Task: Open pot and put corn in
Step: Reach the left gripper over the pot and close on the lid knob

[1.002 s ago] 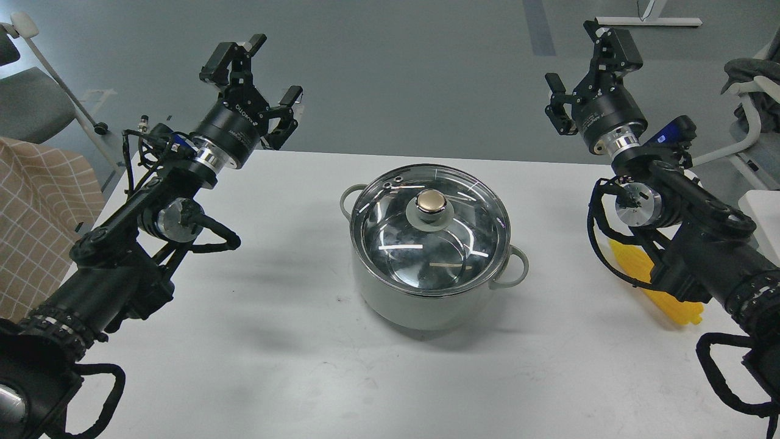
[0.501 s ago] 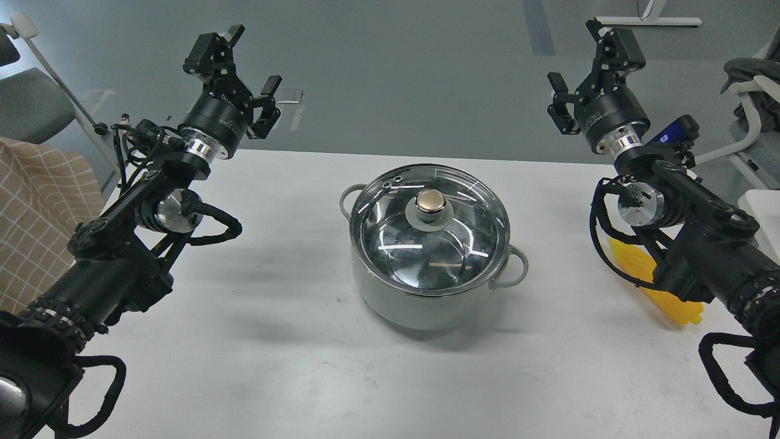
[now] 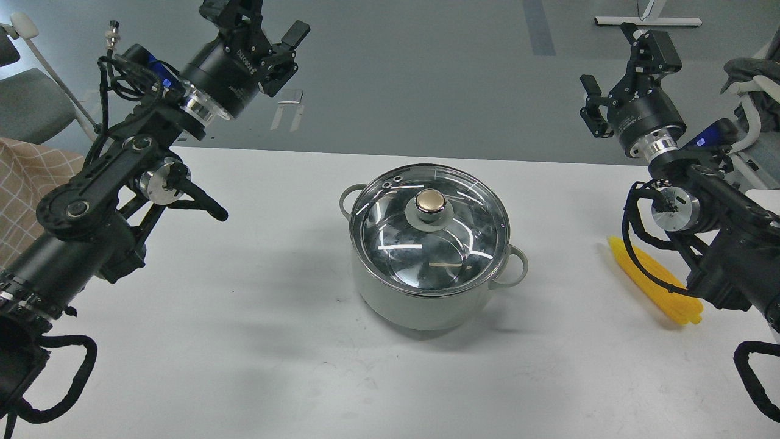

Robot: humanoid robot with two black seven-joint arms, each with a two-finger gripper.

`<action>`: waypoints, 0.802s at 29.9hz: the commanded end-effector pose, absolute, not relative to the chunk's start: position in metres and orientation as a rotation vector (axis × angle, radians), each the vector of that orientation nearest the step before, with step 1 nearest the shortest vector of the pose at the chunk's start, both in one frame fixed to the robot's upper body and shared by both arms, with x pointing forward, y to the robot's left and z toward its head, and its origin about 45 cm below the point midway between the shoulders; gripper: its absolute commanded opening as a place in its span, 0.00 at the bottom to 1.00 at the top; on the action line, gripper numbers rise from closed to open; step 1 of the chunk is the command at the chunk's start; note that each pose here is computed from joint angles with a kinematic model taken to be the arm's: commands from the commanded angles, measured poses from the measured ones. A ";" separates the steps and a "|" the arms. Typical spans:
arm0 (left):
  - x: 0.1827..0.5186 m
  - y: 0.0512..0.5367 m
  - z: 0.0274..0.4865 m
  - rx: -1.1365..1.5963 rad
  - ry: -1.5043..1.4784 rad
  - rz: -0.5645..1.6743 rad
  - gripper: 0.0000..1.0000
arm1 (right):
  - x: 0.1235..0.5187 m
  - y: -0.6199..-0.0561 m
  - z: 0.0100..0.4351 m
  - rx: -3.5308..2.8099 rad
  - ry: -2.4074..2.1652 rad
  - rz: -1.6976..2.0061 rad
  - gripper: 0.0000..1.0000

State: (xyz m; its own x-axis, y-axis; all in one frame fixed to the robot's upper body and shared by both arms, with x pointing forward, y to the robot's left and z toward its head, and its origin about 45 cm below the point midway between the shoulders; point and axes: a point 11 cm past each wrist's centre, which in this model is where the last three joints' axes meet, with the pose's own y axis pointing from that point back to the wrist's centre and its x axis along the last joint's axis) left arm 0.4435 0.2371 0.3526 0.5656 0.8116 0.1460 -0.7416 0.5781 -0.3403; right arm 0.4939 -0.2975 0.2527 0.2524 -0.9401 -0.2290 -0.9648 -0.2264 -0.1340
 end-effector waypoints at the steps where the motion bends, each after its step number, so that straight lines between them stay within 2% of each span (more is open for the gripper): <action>1: 0.424 0.207 0.372 -0.137 -0.541 0.792 0.98 | 0.489 -0.310 0.252 -2.277 1.792 0.136 1.00; 8: 0.391 0.166 0.376 0.056 -0.953 0.573 0.97 | 0.483 -0.323 0.251 -2.279 1.810 0.127 1.00; 12: 0.371 0.147 0.353 0.215 -1.198 0.400 0.97 | 0.482 -0.326 0.252 -2.278 1.815 0.122 1.00; 15: 0.368 0.137 0.331 0.323 -1.379 0.333 0.97 | 0.482 -0.327 0.250 -2.277 1.822 0.124 1.00; 20: 0.367 0.128 0.298 0.419 -1.508 0.233 0.97 | 0.480 -0.327 0.247 -2.277 1.826 0.130 1.00; 24: 0.365 0.121 0.279 0.422 -1.480 0.208 0.97 | 0.478 -0.330 0.242 -2.275 1.838 0.141 1.00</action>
